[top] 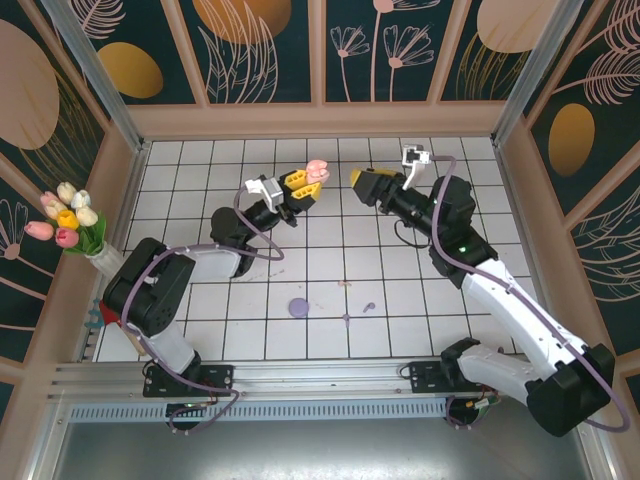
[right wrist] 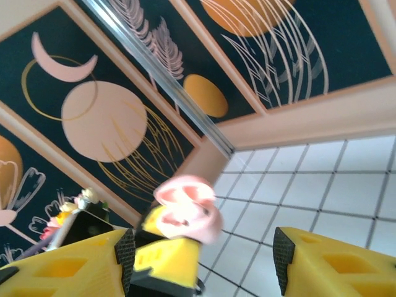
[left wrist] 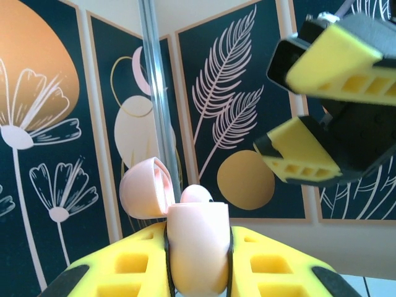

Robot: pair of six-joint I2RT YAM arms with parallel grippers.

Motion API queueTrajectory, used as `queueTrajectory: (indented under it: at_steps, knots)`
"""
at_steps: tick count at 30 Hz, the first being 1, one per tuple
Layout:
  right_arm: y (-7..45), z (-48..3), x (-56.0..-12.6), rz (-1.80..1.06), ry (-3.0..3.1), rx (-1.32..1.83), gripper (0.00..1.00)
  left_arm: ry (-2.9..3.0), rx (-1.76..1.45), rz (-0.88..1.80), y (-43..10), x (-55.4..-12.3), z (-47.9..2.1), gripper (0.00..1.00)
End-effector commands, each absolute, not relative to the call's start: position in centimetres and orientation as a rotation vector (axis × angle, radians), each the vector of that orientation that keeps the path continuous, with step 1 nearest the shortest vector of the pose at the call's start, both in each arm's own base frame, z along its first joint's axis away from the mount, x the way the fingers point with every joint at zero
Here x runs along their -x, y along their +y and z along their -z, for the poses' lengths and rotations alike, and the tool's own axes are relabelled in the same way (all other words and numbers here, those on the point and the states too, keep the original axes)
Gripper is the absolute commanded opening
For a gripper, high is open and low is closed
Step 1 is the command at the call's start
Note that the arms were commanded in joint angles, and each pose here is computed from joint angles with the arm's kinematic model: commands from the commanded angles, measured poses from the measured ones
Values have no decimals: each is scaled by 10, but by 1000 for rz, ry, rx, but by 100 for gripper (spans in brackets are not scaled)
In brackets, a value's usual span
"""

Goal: Insert the wireless bluetooth earbuds into the charging case

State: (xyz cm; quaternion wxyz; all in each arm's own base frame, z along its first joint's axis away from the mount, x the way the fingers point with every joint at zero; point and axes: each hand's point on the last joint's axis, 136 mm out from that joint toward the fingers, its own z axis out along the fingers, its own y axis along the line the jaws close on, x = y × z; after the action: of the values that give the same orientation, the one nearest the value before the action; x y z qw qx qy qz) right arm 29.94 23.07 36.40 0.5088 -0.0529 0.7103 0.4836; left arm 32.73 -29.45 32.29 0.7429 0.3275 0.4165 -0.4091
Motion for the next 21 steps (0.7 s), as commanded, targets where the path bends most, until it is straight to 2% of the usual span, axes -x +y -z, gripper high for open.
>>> queueTrajectory:
  at_steps: [1, 6, 11, 16, 21]
  knots:
    - [216, -295, -299, -1076, 1958, -24, 63, 657, -673, 768, -271, -298, -372, 0]
    - [229, -206, -278, -1034, 2238, -111, 63, 615, -674, 684, -266, -295, -386, 0]
    - [244, -134, -259, -832, 2496, -119, 62, 594, -672, 670, -264, -291, -394, 0]
    - [239, -93, -258, -646, 2610, -58, 60, 606, -636, 665, -256, -289, -391, 0]
    - [235, -78, -258, -586, 2630, 120, 60, 622, -612, 664, -249, -285, -387, 0]
